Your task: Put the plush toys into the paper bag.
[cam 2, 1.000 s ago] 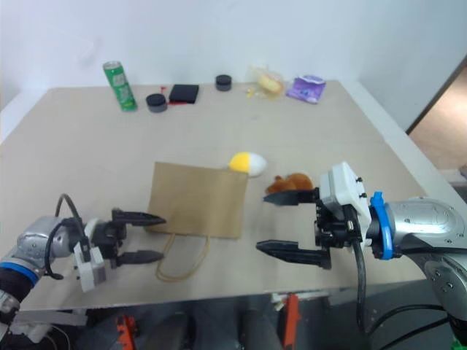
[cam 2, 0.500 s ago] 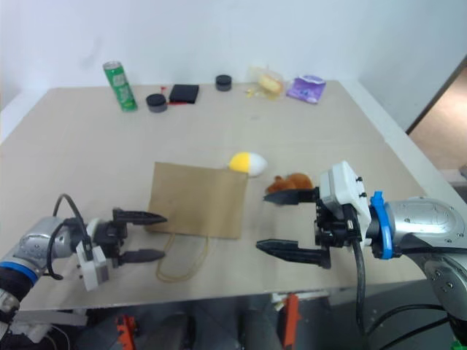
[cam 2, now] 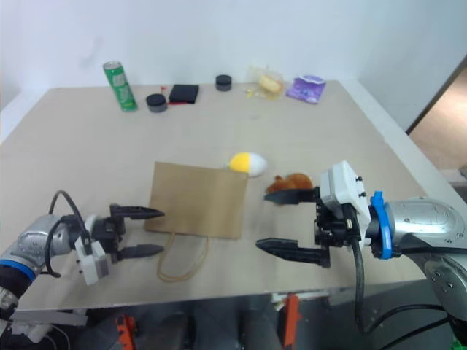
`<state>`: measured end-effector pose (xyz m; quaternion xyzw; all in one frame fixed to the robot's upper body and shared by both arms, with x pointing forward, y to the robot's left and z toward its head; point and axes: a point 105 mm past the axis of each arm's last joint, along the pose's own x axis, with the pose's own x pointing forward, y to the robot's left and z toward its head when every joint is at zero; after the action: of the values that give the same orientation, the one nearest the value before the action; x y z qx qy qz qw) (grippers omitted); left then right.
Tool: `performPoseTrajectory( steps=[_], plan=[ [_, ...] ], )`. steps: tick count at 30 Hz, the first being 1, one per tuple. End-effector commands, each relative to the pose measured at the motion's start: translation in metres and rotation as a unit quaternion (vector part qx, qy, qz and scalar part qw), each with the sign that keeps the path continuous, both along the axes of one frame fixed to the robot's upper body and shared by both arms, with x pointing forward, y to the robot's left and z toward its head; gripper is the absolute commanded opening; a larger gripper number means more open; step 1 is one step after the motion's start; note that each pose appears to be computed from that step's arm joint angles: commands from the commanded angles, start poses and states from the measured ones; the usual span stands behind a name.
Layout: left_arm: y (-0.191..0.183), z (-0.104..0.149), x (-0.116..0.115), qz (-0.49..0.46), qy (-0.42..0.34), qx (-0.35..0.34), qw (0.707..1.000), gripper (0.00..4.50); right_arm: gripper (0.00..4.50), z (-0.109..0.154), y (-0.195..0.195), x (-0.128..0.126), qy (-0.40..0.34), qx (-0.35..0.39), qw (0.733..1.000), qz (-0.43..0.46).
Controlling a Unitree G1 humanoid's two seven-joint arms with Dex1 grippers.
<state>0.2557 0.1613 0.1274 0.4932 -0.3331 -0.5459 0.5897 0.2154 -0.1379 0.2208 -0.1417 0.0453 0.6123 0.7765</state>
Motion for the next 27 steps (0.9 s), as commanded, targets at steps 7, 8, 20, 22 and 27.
performPoseTrajectory(
  steps=[7,8,20,22,27],
  plan=[
    [-0.001,0.0,-0.001,-0.014,-0.011,0.009,1.0,4.5,4.48,0.009,0.004,-0.004,-0.023,0.004,1.0,0.011],
    [-0.003,0.0,-0.002,-0.019,-0.012,0.009,1.0,4.5,4.48,0.009,0.004,-0.004,-0.023,0.005,1.0,0.01],
    [-0.02,-0.006,-0.008,-0.055,-0.008,0.007,0.998,4.5,4.48,0.01,0.005,-0.004,-0.025,0.006,1.0,0.008],
    [-0.023,-0.007,-0.008,-0.059,-0.006,0.004,0.998,4.5,4.48,0.01,0.005,-0.004,-0.025,0.007,1.0,0.008],
    [-0.026,-0.006,-0.009,-0.064,-0.001,-0.004,0.998,3.6,4.5,0.01,0.004,-0.005,-0.024,0.008,1.0,0.003]
  ],
)
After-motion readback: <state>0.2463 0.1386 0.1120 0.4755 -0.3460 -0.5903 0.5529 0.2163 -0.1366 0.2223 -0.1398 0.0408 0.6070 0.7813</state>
